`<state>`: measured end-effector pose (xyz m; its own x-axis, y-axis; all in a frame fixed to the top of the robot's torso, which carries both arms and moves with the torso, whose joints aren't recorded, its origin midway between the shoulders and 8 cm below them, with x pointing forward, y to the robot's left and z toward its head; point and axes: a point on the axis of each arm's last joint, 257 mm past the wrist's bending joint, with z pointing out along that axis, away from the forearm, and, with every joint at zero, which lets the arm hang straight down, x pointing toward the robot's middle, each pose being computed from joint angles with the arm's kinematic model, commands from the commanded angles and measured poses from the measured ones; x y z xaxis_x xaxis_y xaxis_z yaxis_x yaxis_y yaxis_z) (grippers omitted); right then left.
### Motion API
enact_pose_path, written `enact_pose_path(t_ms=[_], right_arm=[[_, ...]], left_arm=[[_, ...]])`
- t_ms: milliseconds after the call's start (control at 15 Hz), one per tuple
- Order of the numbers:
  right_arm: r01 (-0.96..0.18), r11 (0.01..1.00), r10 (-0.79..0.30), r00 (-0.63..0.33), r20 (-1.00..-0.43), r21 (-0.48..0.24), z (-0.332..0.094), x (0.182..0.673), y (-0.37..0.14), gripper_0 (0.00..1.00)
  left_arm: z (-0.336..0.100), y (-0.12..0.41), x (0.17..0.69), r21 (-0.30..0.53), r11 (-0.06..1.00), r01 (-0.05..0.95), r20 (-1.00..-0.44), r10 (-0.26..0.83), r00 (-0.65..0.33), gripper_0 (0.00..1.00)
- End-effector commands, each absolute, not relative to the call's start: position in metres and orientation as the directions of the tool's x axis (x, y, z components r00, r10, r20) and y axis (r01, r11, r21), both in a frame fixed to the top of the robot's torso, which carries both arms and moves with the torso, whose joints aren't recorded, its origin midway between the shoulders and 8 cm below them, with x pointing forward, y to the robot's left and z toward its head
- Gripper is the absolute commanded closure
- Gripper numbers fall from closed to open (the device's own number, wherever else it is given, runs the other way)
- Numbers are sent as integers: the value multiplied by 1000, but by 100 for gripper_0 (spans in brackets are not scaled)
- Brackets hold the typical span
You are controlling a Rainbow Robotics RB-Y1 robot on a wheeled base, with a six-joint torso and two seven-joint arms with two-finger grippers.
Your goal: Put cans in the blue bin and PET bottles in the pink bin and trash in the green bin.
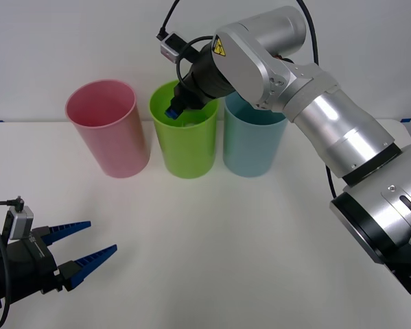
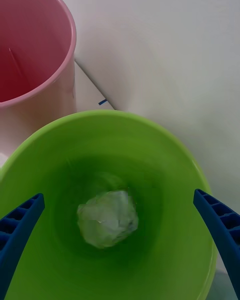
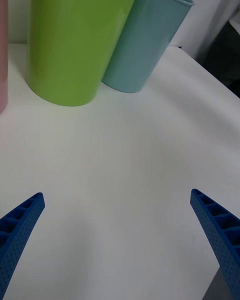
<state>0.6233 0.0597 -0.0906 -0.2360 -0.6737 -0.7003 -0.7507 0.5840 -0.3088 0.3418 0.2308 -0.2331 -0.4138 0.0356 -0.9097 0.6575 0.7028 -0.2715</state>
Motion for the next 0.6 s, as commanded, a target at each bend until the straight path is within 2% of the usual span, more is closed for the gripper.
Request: enact_pose_path(t_ms=[67,267,600], right_arm=[[-750,585,-674,-238,-700,-308,-91,624,59,0],[-747,602,-643,-244,-726,-282,-81,626,58,0],[-784,592,-508,-186,-841,-185,6,607,44,0]], left_arm=[[-233,231,342,-272,703,658,-910,36,-414,0],[-233,231,342,-272,703,658,-910,36,-414,0],[-233,231,342,-272,703,658,-910,36,-414,0]])
